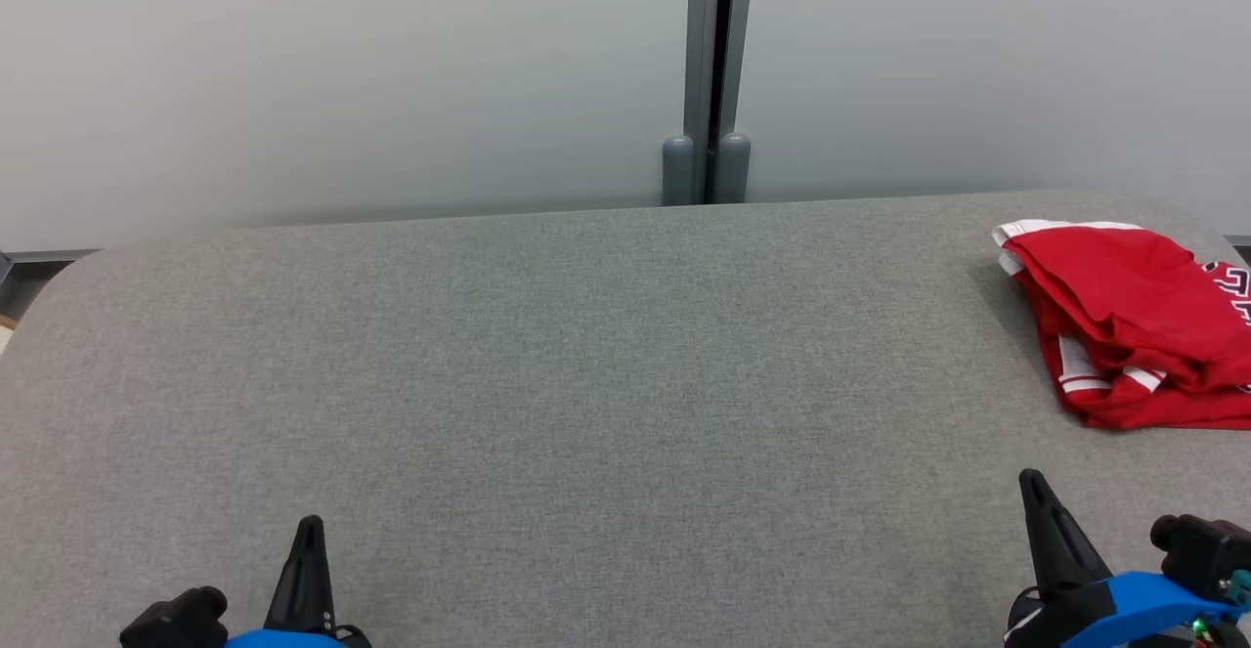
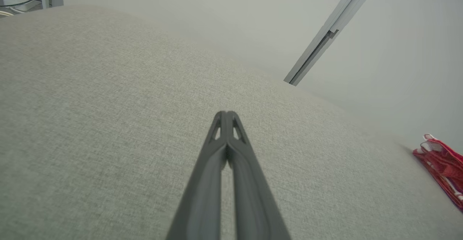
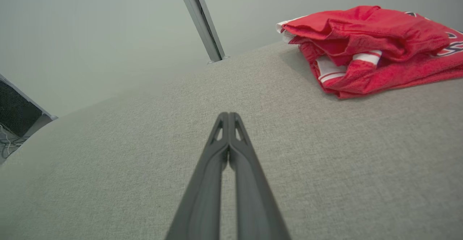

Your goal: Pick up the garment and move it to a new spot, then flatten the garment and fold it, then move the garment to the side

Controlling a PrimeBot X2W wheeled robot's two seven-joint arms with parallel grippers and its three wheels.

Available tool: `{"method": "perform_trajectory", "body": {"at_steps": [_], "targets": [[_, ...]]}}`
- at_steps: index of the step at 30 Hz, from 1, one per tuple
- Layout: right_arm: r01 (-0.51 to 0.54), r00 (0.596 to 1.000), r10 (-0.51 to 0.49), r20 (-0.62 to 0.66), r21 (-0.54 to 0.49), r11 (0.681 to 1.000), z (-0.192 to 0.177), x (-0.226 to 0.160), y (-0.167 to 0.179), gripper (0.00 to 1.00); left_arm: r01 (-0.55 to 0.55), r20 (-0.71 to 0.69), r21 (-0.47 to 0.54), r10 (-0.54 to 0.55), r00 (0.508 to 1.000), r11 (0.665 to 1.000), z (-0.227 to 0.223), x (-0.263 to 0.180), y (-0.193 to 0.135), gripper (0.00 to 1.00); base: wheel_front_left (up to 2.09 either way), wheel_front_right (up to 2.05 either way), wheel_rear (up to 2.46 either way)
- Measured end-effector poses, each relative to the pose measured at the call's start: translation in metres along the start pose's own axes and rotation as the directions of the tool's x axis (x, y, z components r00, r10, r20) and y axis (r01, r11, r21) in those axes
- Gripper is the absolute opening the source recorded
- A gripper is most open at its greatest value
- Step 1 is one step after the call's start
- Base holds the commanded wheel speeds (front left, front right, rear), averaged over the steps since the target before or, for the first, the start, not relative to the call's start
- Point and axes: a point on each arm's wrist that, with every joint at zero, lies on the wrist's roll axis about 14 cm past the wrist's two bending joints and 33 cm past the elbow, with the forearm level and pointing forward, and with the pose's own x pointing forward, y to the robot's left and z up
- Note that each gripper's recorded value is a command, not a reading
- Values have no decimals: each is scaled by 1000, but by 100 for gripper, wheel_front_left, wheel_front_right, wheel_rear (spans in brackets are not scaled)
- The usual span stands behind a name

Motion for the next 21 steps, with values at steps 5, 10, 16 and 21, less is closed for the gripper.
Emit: {"method": "perform_trajectory", "body": {"at_steps": [5, 10, 16, 21], "targets": [[-6, 1000, 6, 9, 90, 996, 2, 2, 2, 0, -11, 7, -81, 12, 1000, 997, 5, 2, 1, 0, 0, 0, 0], [-12, 1000, 9, 17, 173, 985, 4, 4, 3, 0, -13, 14, -158, 15, 1000, 987, 10, 5, 0, 0, 0, 0, 0], [-21, 1000, 15, 26, 263, 964, 7, 7, 5, 0, -19, 21, -242, 24, 999, 970, 14, 8, 1, 0, 0, 0, 0], [-29, 999, 19, 30, 349, 937, 8, 9, 6, 0, -17, 28, -320, 27, 999, 947, 19, 11, 0, 0, 0, 0, 0]]}}
